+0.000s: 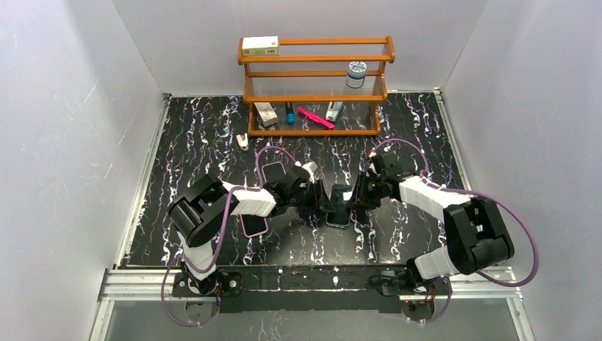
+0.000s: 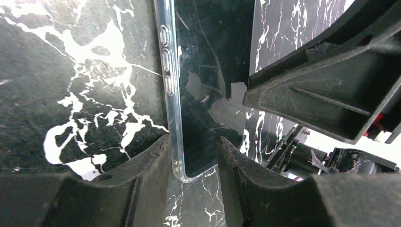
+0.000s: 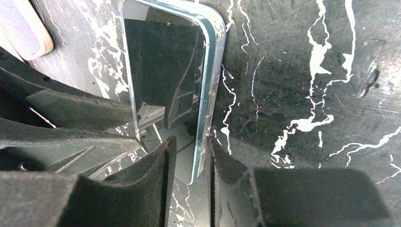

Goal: Put the phone into the phone case

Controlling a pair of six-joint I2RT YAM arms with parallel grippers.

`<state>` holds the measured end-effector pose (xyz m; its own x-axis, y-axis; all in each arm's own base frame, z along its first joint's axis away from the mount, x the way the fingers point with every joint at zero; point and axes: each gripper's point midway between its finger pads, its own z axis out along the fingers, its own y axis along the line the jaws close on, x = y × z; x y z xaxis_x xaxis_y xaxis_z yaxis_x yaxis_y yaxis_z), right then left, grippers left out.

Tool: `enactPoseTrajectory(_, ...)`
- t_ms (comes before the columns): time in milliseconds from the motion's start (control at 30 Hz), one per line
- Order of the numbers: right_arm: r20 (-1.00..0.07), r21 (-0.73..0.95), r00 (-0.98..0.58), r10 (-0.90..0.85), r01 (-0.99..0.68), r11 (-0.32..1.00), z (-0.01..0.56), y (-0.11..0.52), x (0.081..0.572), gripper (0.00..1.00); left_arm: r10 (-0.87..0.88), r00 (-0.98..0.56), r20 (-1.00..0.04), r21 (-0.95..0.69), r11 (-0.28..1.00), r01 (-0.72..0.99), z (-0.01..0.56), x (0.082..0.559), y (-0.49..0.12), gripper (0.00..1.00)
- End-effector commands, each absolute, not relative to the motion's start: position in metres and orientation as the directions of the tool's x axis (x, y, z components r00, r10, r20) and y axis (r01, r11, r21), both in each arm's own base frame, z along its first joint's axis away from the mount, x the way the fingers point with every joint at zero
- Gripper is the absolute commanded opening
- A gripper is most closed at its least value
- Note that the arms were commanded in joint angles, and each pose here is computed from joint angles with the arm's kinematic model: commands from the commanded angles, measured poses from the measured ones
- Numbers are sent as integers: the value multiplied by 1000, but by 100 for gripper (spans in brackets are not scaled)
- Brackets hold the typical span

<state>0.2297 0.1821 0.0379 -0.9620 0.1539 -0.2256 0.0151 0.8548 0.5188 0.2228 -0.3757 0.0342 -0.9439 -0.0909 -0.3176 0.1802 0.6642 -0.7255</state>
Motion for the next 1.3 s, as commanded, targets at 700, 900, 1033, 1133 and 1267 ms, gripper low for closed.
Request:
enactPoseTrajectory(700,-177,657,-983,47,-83,749,15,210,206,1,-68,-939,-338,-699,686,202,27,184,-373,31)
enactPoseTrajectory(900,-173,602,-983,54,-62,796,17,202,213,13,-104,-910,-400,-644,739,199,41,195,-357,37)
enactPoseTrajectory(1033,-252,595,-963,93,-78,800,42,197,232,30,-151,-896,-418,-610,777,154,47,207,-340,41)
enactPoseTrajectory(1133,-297,599,-949,110,-95,795,55,195,243,43,-185,-891,-415,-622,772,129,51,212,-334,42)
enactPoseTrajectory(1267,-308,615,-946,105,-114,780,57,198,244,57,-208,-891,-404,-623,775,102,48,217,-330,45)
